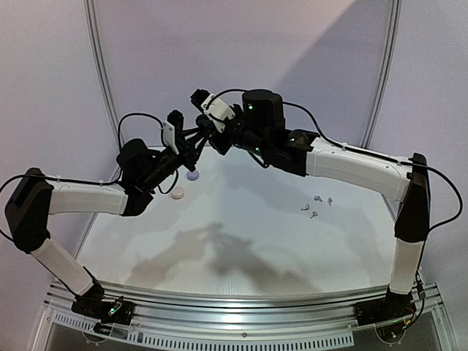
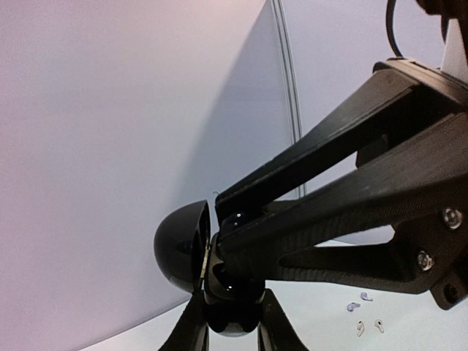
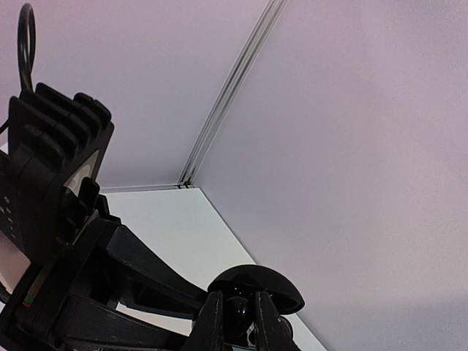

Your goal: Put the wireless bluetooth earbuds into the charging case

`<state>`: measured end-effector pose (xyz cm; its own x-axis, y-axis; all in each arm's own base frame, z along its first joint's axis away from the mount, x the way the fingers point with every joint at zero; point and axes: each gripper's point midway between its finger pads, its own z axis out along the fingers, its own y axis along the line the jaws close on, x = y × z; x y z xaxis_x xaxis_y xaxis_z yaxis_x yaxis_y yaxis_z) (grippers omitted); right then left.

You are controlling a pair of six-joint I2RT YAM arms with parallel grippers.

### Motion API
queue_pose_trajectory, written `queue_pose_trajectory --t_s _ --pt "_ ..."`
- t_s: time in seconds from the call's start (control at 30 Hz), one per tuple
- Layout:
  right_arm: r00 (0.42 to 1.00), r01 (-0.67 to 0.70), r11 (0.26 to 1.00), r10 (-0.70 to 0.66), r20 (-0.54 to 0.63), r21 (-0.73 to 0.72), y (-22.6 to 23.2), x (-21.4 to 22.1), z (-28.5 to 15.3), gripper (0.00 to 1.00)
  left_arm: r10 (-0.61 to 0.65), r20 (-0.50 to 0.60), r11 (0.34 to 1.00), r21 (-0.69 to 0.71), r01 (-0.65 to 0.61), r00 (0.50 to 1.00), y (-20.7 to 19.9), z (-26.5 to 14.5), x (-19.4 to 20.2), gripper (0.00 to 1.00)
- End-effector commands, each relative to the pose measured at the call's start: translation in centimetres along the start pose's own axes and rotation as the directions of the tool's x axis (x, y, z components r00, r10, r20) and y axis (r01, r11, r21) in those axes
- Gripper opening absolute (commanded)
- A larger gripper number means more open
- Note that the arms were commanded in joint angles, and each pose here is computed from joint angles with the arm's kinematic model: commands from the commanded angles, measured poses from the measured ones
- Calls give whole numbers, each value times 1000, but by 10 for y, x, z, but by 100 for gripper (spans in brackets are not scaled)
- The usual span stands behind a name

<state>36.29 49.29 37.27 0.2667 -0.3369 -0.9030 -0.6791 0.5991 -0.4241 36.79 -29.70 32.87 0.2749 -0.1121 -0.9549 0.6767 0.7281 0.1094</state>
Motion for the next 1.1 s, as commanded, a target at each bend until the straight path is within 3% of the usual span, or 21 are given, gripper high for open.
queue_pose_trajectory --t_s 0.0,1.07 --pt "993 5 999 0 -116 46 -7 36 4 9 29 130 999 16 -32 991 -1 -1 -37 0" --pt "990 12 996 1 -142 86 -12 43 8 16 41 135 999 25 -45 990 -2 -3 -39 0"
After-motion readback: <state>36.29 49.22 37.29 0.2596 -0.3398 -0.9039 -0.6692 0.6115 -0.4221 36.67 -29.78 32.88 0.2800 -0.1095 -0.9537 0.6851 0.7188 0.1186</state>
